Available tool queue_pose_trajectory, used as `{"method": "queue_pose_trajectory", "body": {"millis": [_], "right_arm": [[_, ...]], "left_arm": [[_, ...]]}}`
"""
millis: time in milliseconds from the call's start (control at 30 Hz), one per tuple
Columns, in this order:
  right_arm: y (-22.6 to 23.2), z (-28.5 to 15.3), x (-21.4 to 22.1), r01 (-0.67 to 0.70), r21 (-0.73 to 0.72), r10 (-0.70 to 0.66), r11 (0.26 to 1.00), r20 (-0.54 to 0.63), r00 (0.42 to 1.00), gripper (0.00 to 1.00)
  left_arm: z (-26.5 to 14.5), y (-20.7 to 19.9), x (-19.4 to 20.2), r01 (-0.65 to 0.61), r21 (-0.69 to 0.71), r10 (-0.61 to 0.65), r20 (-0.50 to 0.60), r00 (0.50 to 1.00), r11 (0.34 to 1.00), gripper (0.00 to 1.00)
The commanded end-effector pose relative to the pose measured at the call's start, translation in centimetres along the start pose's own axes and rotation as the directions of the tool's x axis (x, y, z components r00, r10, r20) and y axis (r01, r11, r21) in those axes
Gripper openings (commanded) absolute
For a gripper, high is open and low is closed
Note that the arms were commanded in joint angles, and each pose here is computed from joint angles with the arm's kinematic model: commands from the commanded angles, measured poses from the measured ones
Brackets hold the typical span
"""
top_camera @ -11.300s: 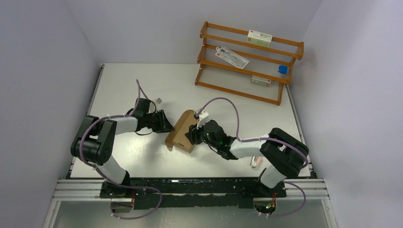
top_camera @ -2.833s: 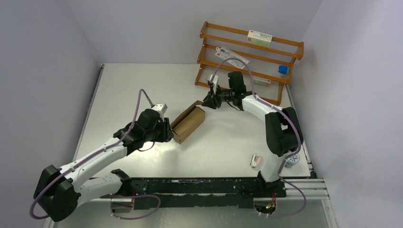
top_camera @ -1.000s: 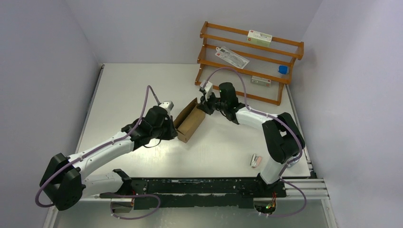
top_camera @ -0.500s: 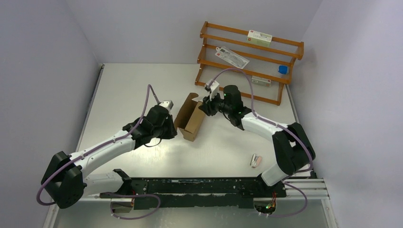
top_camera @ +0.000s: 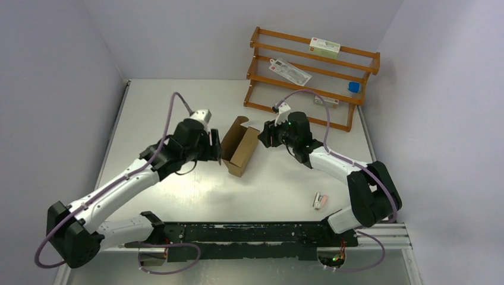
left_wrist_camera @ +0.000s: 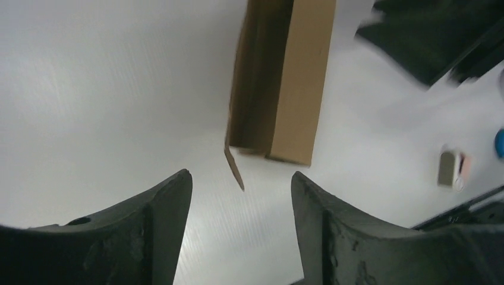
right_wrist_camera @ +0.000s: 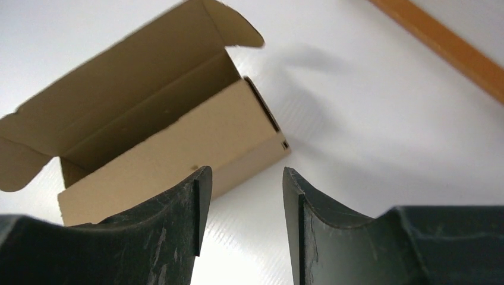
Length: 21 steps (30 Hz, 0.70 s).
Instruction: Fold the paper box
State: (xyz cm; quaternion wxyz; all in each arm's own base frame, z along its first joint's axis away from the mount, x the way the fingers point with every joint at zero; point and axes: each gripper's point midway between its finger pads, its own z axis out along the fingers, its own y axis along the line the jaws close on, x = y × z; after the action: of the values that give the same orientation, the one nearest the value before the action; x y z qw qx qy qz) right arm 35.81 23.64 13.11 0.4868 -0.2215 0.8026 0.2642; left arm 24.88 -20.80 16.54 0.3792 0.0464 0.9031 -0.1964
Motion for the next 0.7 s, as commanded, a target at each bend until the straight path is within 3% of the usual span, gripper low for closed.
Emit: {"method": "queue_pose_trajectory", "body": {"millis": [0,133,233,467,667], "right_arm": [[-1.8,-0.9,0.3,-0.084,0.119,0.082,0.989,0.021,0.996,0.51],[-2.5,-1.3,1.5,-0.116,0.168,0.116,0.979,0.013,0.993,0.51],[-2.6,-1.4,2.7,-0.129,0.176,0.132,0.976,-0.005,0.991,0.51],[-1.4,-1.1,5.0,-0.172,0.128,0.179,0.977,-0.048,0.983,0.5],[0.5,-0.3,6.2,-0.157,0.095,0.165,0.983,-0.086,0.982,0.5]], "left_arm": [[-2.5,2.0,-6.2,-0.02,-0.093,0.033,0.14,0.99,0.995,0.68],[-0.6,5.5,-8.6,0.04,-0.149,-0.022,0.123,0.992,0.988,0.67],[3.0,7.0,-8.1,0.075,-0.162,-0.066,0.062,0.996,0.984,0.66],[11.4,6.2,-4.7,0.117,-0.076,-0.126,-0.115,0.985,0.99,0.6],[15.5,4.4,-1.8,0.102,0.002,-0.099,-0.229,0.968,0.995,0.55]]}}
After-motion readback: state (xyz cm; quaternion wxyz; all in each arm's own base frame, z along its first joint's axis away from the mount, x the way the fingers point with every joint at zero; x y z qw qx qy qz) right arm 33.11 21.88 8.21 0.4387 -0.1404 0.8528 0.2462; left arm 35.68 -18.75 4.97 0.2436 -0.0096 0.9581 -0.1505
